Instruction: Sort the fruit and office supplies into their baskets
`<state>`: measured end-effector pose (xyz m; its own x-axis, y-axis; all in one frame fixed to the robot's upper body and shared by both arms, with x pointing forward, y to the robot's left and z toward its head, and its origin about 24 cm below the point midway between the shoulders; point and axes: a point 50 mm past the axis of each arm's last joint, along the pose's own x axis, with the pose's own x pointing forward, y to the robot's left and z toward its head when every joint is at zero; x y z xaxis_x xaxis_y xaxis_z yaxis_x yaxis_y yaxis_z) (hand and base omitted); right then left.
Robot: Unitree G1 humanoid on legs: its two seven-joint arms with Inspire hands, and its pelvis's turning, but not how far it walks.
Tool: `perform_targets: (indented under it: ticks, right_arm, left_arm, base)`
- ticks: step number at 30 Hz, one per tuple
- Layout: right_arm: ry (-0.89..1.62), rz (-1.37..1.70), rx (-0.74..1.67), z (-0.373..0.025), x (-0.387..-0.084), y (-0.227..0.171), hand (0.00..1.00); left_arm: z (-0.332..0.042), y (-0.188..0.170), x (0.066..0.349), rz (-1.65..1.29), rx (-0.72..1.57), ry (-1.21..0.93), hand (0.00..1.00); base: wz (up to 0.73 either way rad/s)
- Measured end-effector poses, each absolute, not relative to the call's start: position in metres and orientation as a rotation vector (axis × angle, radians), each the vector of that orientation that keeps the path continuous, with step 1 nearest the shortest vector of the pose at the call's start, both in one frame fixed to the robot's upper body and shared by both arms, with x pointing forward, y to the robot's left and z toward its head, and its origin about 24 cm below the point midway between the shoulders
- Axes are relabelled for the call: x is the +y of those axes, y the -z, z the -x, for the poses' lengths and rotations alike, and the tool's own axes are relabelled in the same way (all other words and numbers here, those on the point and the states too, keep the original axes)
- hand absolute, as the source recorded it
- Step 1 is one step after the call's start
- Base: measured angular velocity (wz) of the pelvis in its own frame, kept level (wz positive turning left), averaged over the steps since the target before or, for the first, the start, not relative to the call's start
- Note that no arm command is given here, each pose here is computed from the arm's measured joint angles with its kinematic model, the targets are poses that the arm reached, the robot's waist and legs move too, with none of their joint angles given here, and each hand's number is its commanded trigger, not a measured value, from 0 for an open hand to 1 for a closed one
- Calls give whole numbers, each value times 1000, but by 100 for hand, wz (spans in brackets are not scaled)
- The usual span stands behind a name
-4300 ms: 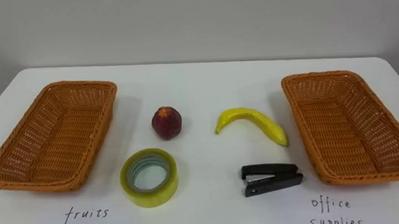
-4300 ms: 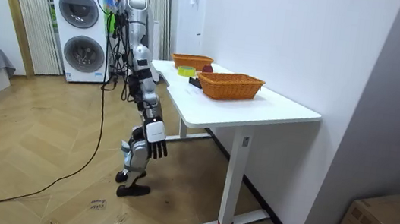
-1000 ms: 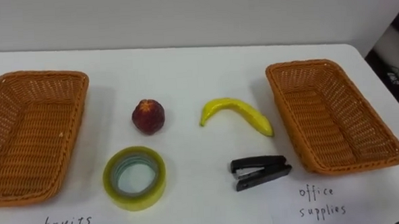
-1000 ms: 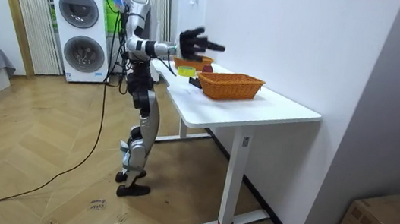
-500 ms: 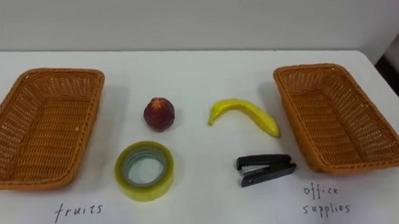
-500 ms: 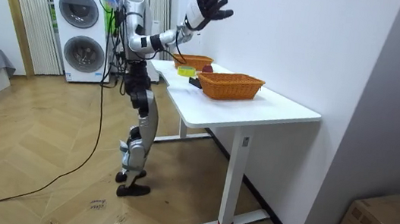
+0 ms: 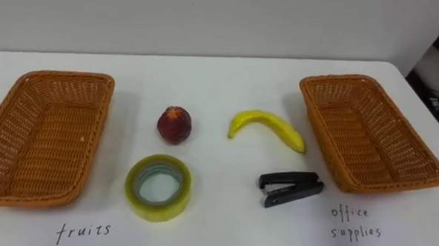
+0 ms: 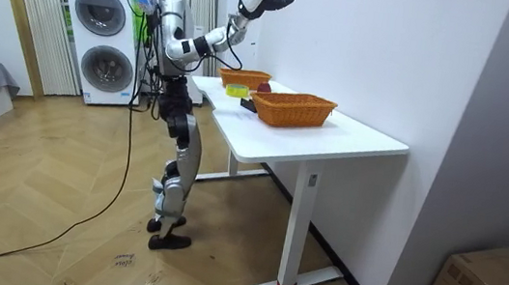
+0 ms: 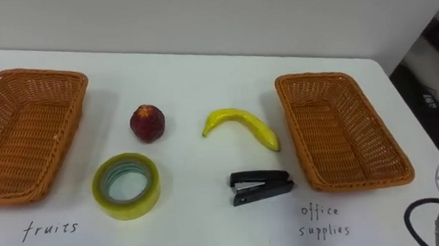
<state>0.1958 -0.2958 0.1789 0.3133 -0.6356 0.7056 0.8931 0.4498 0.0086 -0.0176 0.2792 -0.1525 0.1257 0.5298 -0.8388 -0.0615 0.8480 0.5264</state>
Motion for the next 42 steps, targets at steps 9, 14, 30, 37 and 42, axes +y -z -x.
perform_targets:
  ticks: [9, 14, 30, 37, 42]
  right_arm:
    - [851, 551, -726, -212, -274, -185, 0]
    - [732, 639, -724, -218, -264, -187, 0]
    - [274, 820, -546, -238, -236, -171, 0]
    - [144, 818, -382, -248, -238, -145, 0]
    - [53, 842, -252, -251, -239, -128, 0]
  left_arm:
    - [4, 153, 280, -415, 1357, -418, 0]
    - [1, 153, 281, -436, 1357, -367, 0]
    - [-7, 151, 287, -470, 1341, -330, 0]
    - [-13, 149, 287, -482, 1323, -294, 0]
    - [-20, 150, 286, -489, 1316, -254, 0]
  base:
    - [6]
    - [1]
    - [0]
    - [0]
    - [0]
